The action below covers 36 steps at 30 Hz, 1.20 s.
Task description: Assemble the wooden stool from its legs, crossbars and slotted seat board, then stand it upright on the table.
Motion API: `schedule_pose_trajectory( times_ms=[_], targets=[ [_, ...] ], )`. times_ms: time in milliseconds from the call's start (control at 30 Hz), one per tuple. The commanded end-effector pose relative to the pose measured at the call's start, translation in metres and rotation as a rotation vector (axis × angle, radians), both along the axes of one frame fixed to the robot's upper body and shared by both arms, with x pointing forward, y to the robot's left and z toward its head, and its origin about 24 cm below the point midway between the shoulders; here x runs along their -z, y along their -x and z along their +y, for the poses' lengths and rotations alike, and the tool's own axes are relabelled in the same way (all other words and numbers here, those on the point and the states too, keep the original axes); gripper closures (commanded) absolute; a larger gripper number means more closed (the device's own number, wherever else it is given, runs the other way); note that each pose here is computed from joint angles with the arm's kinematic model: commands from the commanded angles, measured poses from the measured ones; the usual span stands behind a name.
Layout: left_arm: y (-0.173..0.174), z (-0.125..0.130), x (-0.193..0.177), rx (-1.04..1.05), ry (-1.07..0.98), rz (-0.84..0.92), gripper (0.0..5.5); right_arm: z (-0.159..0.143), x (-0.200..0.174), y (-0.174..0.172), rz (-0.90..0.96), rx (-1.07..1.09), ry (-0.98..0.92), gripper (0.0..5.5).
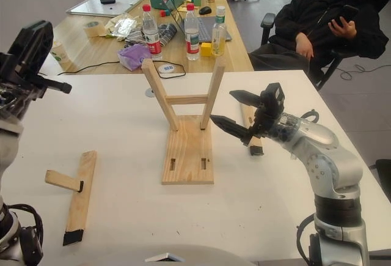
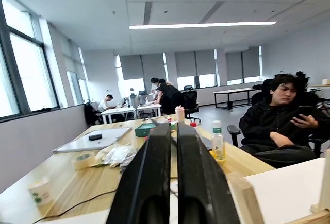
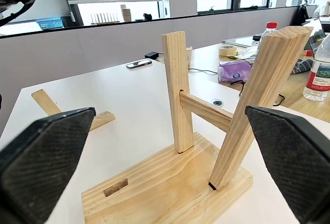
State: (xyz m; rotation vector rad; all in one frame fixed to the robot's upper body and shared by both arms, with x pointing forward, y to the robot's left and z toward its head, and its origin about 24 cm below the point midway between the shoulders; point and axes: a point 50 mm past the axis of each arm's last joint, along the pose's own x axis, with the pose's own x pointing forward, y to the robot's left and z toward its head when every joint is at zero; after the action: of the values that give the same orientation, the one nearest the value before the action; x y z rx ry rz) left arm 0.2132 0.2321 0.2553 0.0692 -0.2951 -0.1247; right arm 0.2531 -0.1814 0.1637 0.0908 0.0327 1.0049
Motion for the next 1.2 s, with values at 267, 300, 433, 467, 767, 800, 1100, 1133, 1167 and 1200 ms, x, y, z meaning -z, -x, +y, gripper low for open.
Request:
schedule_pose_trajectory(
  times_ms=[267,300,433,467,767,800,1100,1133,1167,1200],
  targets=[
    [0.022,0.043,0.055,-0.040,-0.016,0.263,5.46,0.000,0.007,0.014,0.024,0.031,-0.027,0.10],
    [0.024,0.042,0.060,-0.028,-0.008,0.281,5.46,-0.001,0.007,0.014,0.022,0.040,-0.029,0.10],
    [0.035,0.040,0.076,-0.026,0.011,0.331,5.46,-0.002,0.006,0.014,0.015,0.058,-0.033,0.10],
    [0.036,0.041,0.079,-0.029,0.016,0.337,5.46,-0.003,0.006,0.014,0.014,0.059,-0.033,0.10],
    [0.053,0.041,0.103,-0.062,0.042,0.379,5.46,-0.006,0.002,0.011,0.009,0.050,-0.022,0.10],
    [0.056,0.042,0.107,-0.069,0.042,0.388,5.46,-0.006,0.002,0.011,0.009,0.048,-0.020,0.10],
    [0.073,0.037,0.142,-0.100,0.100,0.431,5.46,-0.008,-0.005,0.003,0.000,0.008,-0.005,0.10],
    [0.073,0.037,0.142,-0.099,0.097,0.425,5.46,-0.008,-0.005,0.003,0.000,0.006,-0.004,0.10],
    [0.072,0.037,0.141,-0.099,0.093,0.421,5.46,-0.008,-0.005,0.003,0.000,0.005,-0.003,0.10],
    [0.072,0.038,0.140,-0.100,0.087,0.416,5.46,-0.007,-0.005,0.003,0.000,0.003,-0.003,0.10]
  ],
)
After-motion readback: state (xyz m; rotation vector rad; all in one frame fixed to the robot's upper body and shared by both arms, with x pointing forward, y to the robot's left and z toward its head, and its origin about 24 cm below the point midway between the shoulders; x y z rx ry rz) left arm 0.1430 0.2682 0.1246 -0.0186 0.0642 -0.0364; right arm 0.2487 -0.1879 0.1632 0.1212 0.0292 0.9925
